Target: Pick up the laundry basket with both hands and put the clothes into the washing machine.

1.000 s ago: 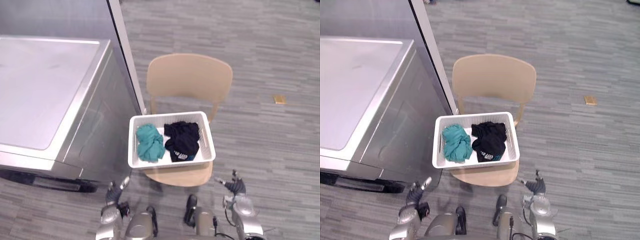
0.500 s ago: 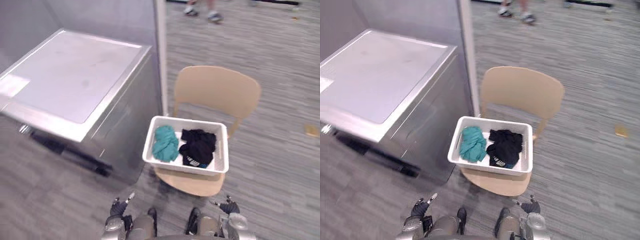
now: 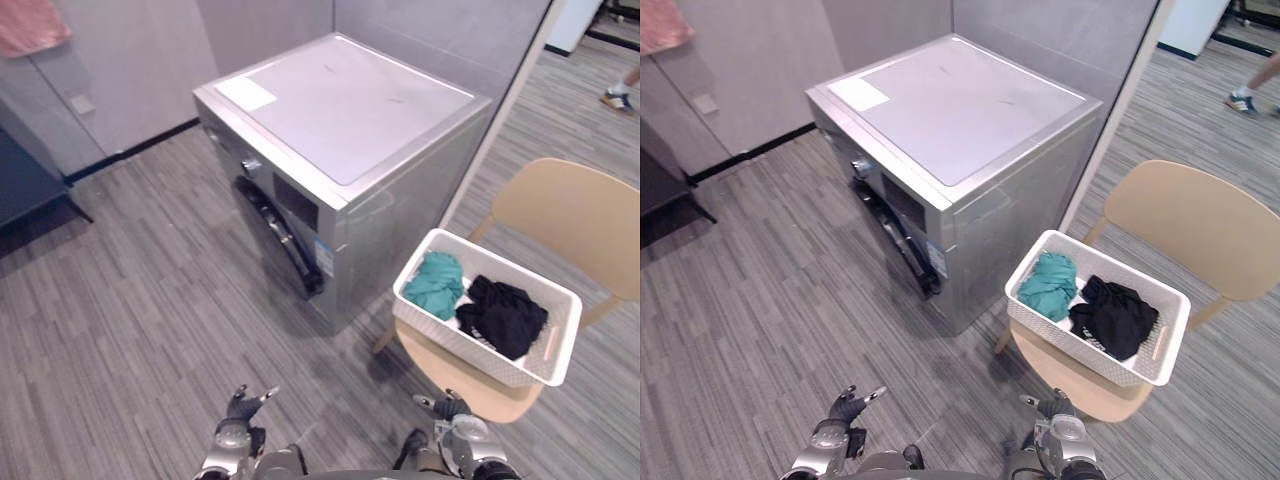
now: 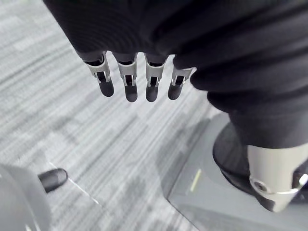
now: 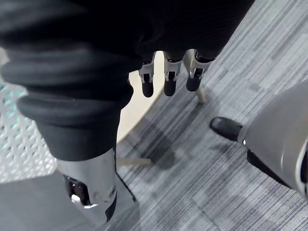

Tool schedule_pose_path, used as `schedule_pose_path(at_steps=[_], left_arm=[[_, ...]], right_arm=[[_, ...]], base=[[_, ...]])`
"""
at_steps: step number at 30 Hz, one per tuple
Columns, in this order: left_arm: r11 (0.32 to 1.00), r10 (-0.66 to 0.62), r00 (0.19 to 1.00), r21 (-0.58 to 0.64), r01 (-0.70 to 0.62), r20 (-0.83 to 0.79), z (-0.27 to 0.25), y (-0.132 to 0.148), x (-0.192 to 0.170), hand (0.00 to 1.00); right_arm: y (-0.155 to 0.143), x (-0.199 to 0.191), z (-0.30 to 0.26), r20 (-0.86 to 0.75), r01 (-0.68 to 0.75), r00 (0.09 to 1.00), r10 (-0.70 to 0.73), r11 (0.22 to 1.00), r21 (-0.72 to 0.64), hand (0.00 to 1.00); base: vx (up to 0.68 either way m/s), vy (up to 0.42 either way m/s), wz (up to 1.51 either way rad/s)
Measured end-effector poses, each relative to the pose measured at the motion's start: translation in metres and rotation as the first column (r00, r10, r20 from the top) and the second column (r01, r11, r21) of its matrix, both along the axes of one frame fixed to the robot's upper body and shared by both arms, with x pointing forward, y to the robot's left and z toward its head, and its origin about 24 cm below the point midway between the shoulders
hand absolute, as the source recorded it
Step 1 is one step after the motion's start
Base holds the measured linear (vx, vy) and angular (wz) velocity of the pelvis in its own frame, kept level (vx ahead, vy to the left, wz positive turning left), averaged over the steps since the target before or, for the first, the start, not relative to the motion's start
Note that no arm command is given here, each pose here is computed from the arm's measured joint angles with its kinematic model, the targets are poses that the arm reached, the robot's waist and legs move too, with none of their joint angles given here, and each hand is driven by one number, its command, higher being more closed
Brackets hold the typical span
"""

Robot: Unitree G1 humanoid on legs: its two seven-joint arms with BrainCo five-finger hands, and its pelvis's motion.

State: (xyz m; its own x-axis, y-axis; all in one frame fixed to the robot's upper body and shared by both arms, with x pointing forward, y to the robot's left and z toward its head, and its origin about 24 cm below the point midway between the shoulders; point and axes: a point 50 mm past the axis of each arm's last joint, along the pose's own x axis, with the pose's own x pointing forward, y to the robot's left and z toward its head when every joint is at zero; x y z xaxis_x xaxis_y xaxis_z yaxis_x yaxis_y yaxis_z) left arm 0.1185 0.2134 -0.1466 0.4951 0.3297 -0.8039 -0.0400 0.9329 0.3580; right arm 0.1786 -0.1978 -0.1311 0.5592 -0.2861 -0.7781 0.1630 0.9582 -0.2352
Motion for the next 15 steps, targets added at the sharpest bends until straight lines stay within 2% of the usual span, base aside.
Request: schedule_pose_path(at_steps=[8, 11, 15], left_arm=[[0.995, 0.1, 0.995, -0.015, -0.1, 0.024, 0.001, 0.005, 0.003, 0.0], [0.992, 0.123, 0.991, -0.035, -0.122, 0.049, 0.002, -0.003, 0.007, 0.0], [0.99, 0.129, 0.99, -0.069, -0.124, 0.065, 0.002, -0.016, 0.01, 0.0]], right_arm=[[-0.001, -0.024, -0.007, -0.033, -0.004, 0.999, 0.004, 1.0, -0.009, 0.0], [0.006, -0.025, -0.003, 0.004, -0.008, 1.0, 0.008, 1.0, 0.003, 0.0], [0.011, -0.005, 0.012, 0.13, -0.019, 0.991, 0.017, 1.0, 0.012, 0.0]], base=[[0.02, -0.111, 0.83], [0.1, -0.14, 1.05], [0.06, -0.058, 1.18]])
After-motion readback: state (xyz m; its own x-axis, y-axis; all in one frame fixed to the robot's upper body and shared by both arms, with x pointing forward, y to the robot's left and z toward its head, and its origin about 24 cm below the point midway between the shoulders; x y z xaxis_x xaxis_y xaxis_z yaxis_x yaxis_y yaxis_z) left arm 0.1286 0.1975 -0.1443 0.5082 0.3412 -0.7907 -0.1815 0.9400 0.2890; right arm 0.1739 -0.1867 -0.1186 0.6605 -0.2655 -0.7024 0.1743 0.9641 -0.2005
